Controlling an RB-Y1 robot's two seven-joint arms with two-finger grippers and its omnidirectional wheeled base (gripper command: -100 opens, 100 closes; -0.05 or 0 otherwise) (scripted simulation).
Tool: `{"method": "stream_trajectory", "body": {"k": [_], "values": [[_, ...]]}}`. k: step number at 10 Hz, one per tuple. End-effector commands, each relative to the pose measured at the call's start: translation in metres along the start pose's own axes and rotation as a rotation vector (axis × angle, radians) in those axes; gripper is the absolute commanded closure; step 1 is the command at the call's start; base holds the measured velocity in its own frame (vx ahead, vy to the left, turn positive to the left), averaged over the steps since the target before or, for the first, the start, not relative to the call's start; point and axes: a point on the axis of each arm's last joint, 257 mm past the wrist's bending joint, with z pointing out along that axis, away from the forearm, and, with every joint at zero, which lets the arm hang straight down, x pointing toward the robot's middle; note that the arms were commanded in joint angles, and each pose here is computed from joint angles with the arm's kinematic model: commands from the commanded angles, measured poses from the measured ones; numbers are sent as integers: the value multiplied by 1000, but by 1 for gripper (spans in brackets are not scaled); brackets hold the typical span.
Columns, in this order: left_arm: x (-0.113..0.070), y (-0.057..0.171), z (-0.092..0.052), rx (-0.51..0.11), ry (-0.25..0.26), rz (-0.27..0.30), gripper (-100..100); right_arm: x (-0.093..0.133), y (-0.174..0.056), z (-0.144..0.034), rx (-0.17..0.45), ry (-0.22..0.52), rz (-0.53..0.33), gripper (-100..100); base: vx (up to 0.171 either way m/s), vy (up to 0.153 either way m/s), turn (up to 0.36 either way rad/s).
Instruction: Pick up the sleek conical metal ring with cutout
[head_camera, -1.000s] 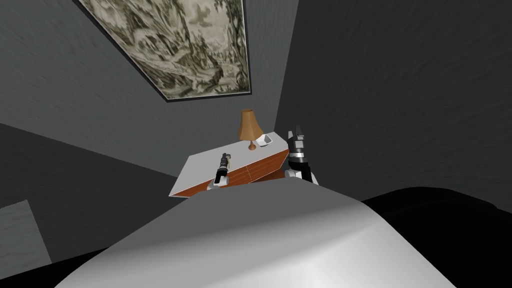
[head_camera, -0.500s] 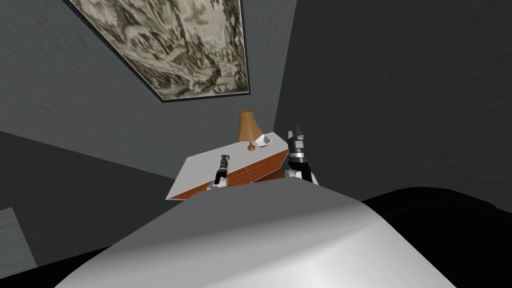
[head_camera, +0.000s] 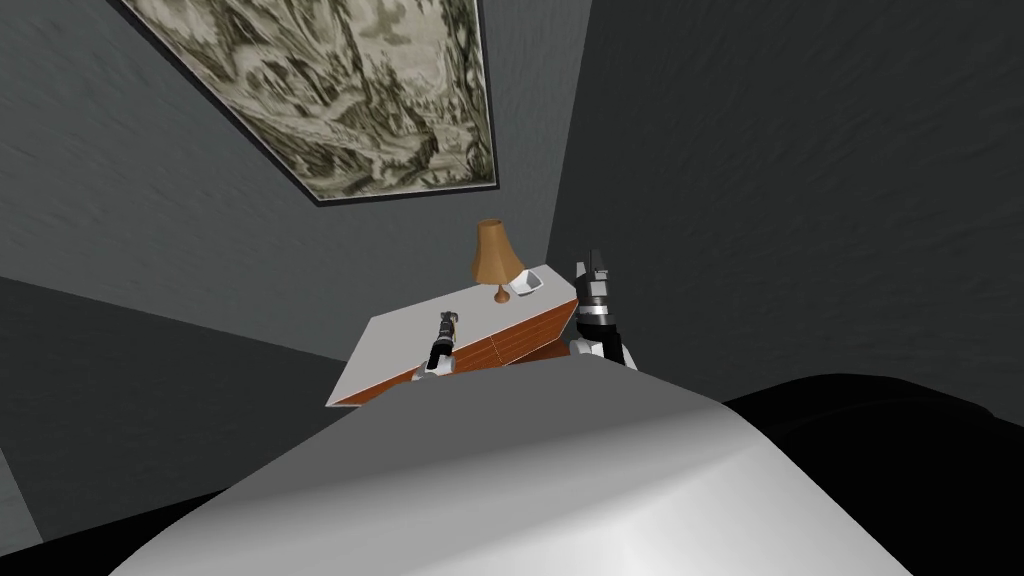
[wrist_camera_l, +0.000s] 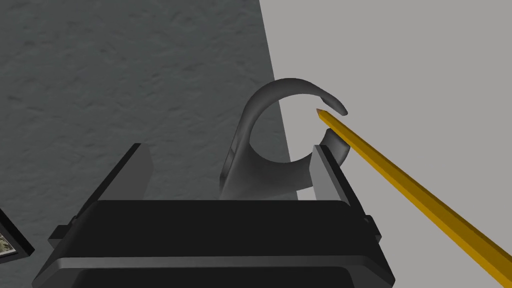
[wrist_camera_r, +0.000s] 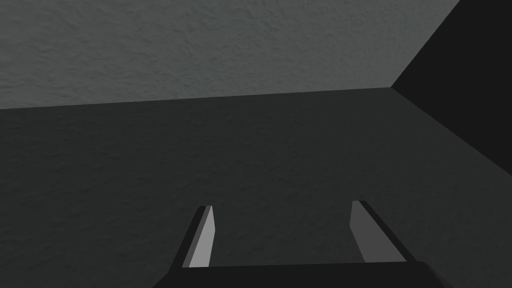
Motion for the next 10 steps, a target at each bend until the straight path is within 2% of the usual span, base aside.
{"method": "stream_trajectory", "body": {"k": [1, 4, 5, 7, 8, 10], "values": [[-11, 1, 2, -4, -36, -2, -100, 0, 0, 0, 0, 0, 0, 0, -31, 29, -244], [-43, 5, 4, -22, -139, -10, -100, 0, 0, 0, 0, 0, 0, 0, -82, 89, -356], [-44, 5, 4, -22, -140, -10, -100, 0, 0, 0, 0, 0, 0, 0, -67, 69, -117], [-63, 10, 3, -38, -208, -19, -100, 0, 0, 0, 0, 0, 0, 0, -57, 55, -311], [-63, 10, 3, -38, -208, -19, -100, 0, 0, 0, 0, 0, 0, 0, -60, 55, -116], [-80, 15, 1, -57, -274, -30, -100, 0, 0, 0, 0, 0, 0, 0, -71, 50, -281]]}}
